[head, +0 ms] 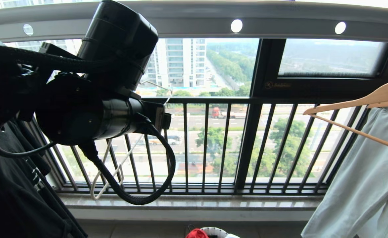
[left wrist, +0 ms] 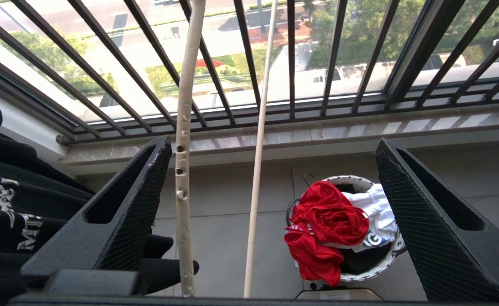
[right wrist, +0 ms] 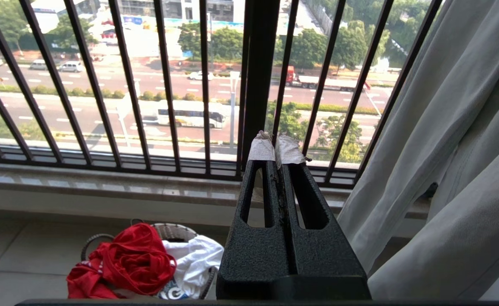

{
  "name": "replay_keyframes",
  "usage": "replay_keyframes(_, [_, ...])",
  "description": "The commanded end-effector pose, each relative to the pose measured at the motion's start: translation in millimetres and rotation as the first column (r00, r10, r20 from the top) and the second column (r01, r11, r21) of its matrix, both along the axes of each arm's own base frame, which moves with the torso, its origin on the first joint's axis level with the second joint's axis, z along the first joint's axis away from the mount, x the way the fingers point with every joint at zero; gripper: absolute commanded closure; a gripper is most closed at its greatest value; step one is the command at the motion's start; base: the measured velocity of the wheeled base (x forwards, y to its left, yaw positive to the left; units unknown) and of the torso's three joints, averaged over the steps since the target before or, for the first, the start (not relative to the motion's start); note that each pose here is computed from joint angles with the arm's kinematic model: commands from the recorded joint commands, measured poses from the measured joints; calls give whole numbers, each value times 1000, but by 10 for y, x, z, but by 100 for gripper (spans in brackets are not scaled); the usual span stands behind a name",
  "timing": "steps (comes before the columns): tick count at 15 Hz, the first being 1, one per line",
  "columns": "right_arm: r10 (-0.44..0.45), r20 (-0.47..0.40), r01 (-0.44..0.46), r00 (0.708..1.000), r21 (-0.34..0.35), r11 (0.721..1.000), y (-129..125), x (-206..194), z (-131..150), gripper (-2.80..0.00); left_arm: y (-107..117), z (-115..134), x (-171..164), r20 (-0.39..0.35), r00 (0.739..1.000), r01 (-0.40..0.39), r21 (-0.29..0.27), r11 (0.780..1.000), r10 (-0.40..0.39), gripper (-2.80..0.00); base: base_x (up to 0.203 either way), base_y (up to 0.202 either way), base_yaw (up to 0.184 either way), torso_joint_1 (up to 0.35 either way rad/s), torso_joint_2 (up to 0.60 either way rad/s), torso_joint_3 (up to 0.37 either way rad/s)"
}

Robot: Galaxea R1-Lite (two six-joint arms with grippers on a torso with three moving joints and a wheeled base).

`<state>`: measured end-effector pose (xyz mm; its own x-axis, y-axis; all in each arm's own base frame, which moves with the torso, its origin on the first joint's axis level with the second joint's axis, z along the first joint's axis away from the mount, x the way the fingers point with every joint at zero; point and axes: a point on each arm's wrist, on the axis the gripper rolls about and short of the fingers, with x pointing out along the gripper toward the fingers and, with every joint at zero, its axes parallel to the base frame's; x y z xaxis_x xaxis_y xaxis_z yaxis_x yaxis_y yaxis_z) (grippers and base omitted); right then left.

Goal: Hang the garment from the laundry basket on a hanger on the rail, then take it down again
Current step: Pick up the clothes rack on the clothesline

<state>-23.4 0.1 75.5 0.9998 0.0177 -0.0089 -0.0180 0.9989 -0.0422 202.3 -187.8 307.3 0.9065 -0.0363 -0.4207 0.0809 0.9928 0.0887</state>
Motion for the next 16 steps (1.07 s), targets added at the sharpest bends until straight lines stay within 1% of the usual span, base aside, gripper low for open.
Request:
replay_keyframes(1, [1, -2, -1, 1000, -1, 1000, 0, 1, 0, 0, 16, 10, -16, 3, 1000, -4, -2, 1000, 4, -280, 0, 0, 0, 0, 0, 0])
replay_keyframes(3, [-1, -2, 1, 1000, -1, 1000, 0, 1, 0, 0, 17, -11, -11, -3, 1000, -6, 3, 1000, 6, -280, 0, 0, 0, 0, 0, 0])
replay_keyframes(6, [1, -1, -1, 1000, -1, 1000, 0, 1, 0, 0, 63, -62, 56, -17, 999, -44, -4, 999, 43, -280, 0, 0, 0, 0, 0, 0])
replay_keyframes(7, [1, -2, -1, 1000, -1, 1000, 0, 1, 0, 0, 78, -56, 64, -15, 999, -49, -7, 999, 49, 0, 0, 0, 0, 0, 0, 0])
replay_keyframes(10, [-1, -1, 1, 1000, -1, 1000, 0, 1, 0, 0, 92, -43, 57, -12, 999, -51, -7, 999, 51, 0, 0, 0, 0, 0, 0, 0])
replay_keyframes(16, [1, -1, -1, 1000, -1, 1000, 0, 1, 1, 0, 98, -59, 83, -14, 998, -57, 13, 998, 57, 0, 0, 0, 0, 0, 0, 0])
